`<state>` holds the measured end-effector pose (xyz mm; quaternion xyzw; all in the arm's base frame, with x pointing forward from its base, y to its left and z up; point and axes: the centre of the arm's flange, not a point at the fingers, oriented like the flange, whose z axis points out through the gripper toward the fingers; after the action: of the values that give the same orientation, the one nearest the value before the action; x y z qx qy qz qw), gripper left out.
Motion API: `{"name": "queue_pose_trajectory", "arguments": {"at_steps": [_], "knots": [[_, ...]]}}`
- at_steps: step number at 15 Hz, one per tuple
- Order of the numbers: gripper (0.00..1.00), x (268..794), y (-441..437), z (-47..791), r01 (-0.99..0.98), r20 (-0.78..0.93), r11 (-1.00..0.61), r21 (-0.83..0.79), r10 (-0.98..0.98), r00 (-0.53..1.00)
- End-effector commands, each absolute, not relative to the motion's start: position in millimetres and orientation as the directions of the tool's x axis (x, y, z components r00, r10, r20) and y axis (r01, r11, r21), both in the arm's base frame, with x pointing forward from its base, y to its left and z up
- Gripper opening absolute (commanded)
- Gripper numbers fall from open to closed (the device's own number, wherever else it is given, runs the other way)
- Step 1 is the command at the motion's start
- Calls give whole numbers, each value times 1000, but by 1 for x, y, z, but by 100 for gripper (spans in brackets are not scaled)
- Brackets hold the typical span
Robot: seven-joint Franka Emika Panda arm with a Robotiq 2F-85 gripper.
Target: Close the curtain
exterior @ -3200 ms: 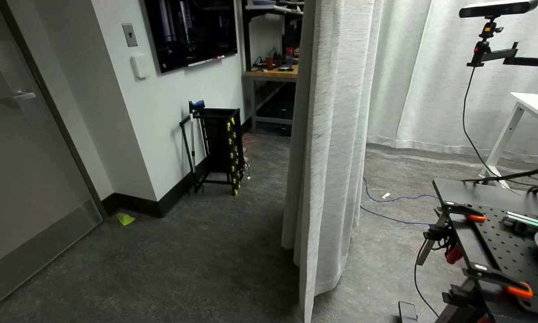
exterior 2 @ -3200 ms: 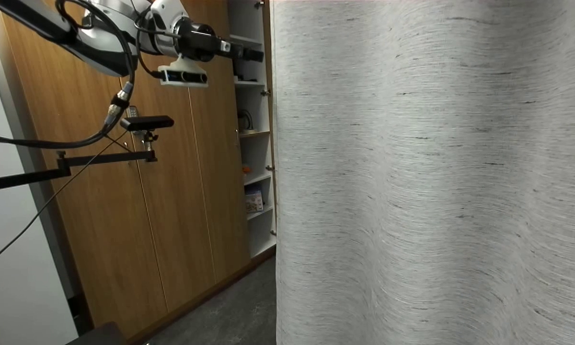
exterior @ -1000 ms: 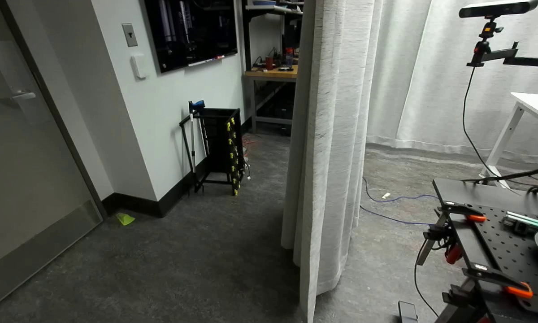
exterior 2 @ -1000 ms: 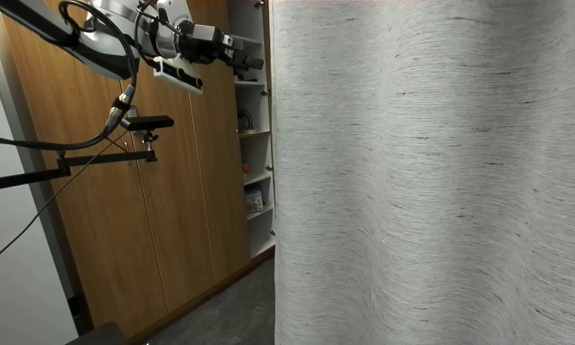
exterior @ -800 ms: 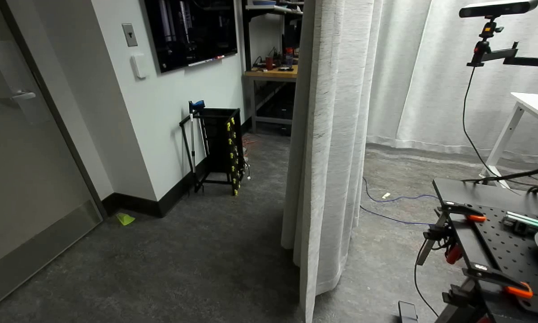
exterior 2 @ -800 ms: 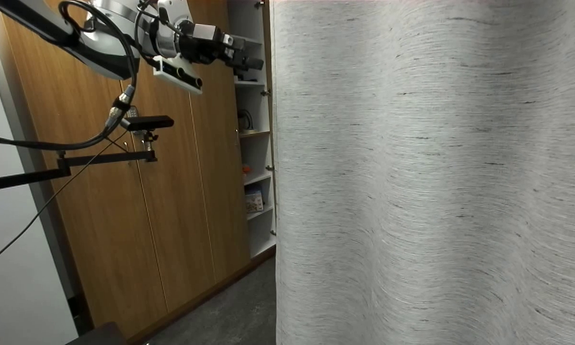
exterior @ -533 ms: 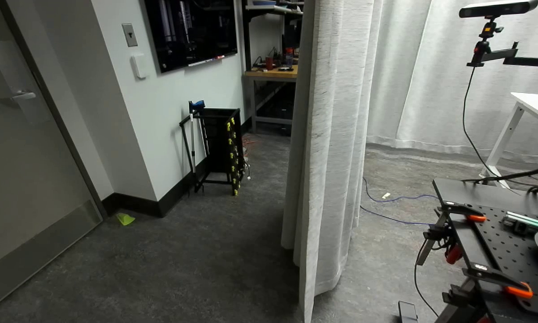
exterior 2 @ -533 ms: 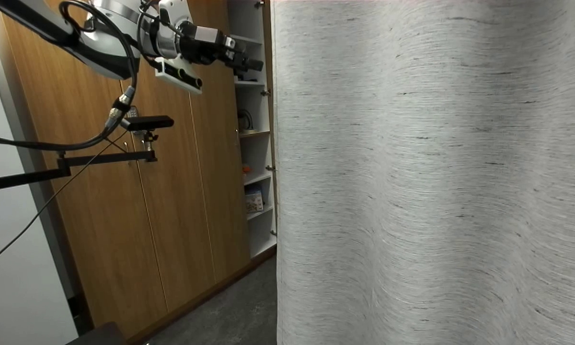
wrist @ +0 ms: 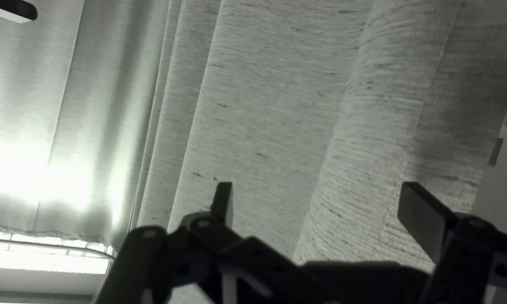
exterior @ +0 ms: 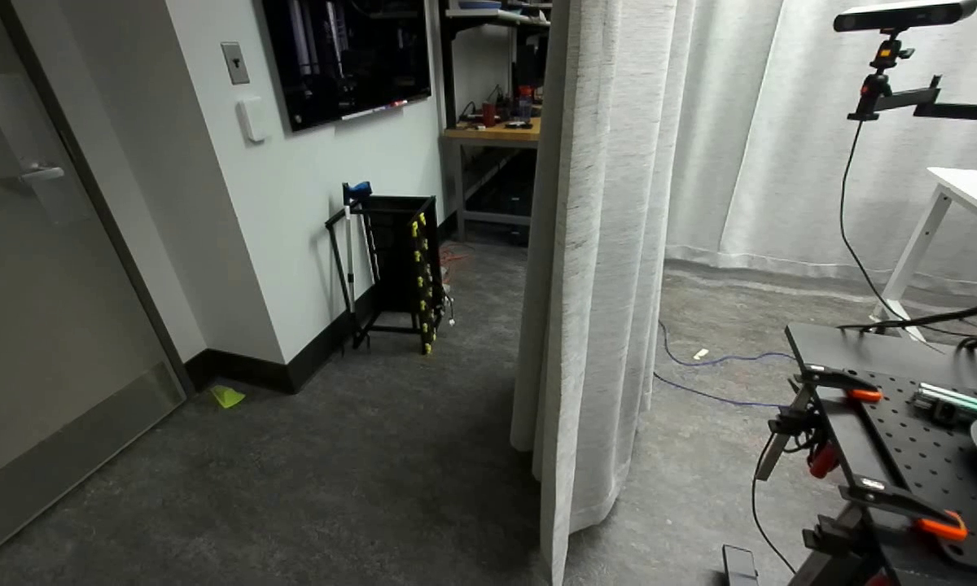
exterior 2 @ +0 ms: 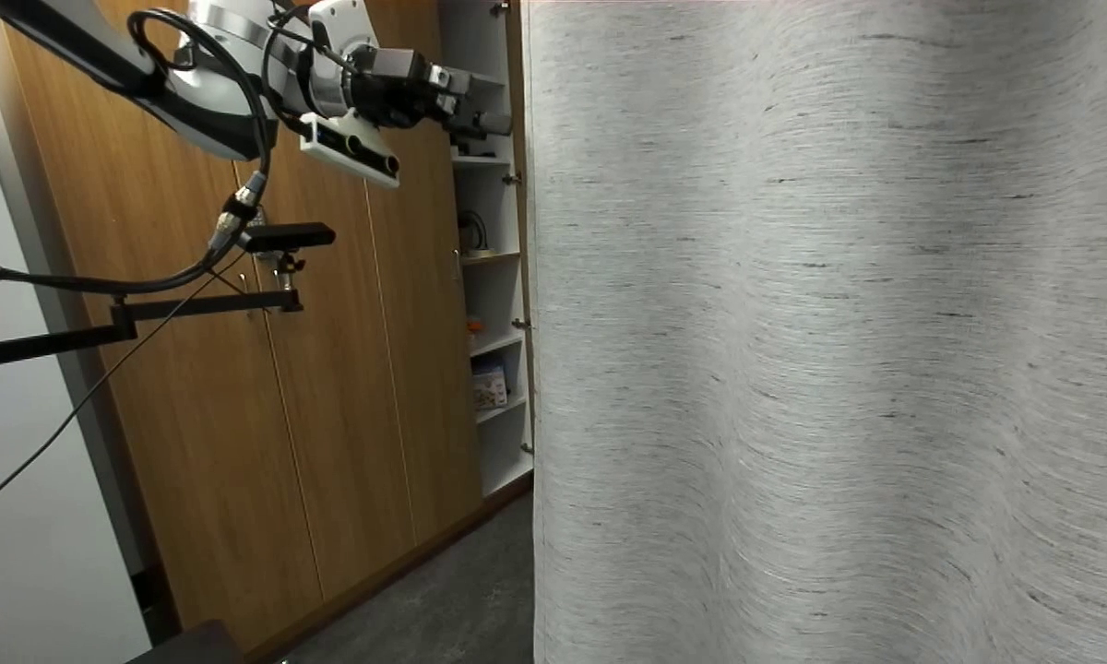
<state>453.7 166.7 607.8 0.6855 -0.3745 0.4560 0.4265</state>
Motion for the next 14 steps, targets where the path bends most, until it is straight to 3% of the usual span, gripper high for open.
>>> {"name": "queue_pose_trajectory", "arguments": {"at_steps": [1, 7, 9, 10, 13, 14], "knots": [[100, 536, 132, 628, -939, 959, -239, 249, -76, 273], [100, 647, 44, 644, -957, 961, -96, 275, 13, 275], [96, 676, 28, 650, -956, 959, -71, 284, 20, 283], [100, 687, 26, 655, -952, 955, -66, 298, 28, 297], [100, 705, 37, 664, -936, 940, -87, 342, 24, 341], [94, 709, 47, 665, -924, 930, -112, 366, 19, 366]]}}
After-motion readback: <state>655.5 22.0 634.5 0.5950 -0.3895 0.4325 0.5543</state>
